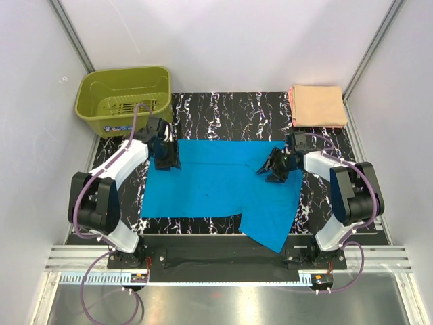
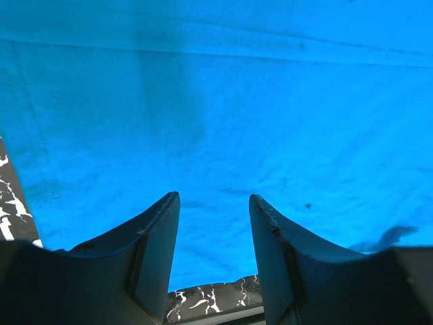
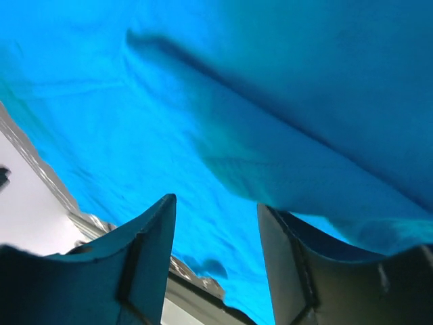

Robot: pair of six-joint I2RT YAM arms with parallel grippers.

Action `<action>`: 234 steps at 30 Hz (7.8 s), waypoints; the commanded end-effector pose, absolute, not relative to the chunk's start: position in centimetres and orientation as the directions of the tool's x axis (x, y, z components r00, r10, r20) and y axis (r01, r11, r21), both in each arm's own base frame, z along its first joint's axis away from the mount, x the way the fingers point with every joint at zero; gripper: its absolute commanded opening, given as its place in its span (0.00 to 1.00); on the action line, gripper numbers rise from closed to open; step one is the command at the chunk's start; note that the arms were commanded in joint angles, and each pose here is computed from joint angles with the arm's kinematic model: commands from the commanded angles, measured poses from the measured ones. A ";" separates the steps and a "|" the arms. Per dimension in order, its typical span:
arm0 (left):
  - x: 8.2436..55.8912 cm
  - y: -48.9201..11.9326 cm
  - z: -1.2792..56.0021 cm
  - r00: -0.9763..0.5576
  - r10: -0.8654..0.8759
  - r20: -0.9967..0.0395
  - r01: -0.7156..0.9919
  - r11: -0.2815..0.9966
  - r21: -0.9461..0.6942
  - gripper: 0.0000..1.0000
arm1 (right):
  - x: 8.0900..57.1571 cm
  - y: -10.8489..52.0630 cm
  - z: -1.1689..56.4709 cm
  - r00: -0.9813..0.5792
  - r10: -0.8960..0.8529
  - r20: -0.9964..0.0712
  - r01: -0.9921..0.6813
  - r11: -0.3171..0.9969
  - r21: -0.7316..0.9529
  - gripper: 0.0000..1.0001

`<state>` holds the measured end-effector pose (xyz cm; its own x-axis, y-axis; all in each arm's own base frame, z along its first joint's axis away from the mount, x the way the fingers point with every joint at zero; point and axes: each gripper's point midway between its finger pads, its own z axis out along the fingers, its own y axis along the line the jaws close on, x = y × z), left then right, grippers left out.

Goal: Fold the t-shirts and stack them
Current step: Fold the tshirt

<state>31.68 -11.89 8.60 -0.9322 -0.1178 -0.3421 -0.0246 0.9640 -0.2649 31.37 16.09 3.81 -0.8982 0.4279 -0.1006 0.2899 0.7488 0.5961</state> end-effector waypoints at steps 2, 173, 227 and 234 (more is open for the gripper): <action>31.9 -12.2 10.6 -0.905 -0.126 -0.407 0.002 0.954 -0.299 0.50 | 33.8 16.3 3.8 -0.832 0.539 -0.133 0.339 0.684 0.645 0.59; 34.9 -41.3 7.6 -0.749 0.376 -0.545 0.589 0.756 -0.288 0.37 | 38.1 7.0 4.9 -0.865 0.426 -0.266 0.266 0.838 0.477 0.09; 36.7 -45.0 6.3 -0.594 0.453 -0.665 0.598 0.801 0.012 0.58 | 46.0 8.1 8.3 -0.848 0.431 -0.307 0.207 0.804 0.558 0.00; 36.4 -45.7 5.7 -0.602 0.454 -0.657 0.615 0.788 -0.019 0.46 | 46.1 8.2 7.9 -0.852 0.431 -0.298 0.208 0.800 0.563 0.00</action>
<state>35.27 -44.32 3.40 -0.6424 0.4789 -0.5984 0.6090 0.7930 -0.0192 45.12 7.81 6.93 -0.8543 0.4318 -0.2894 0.2287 0.8122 0.5368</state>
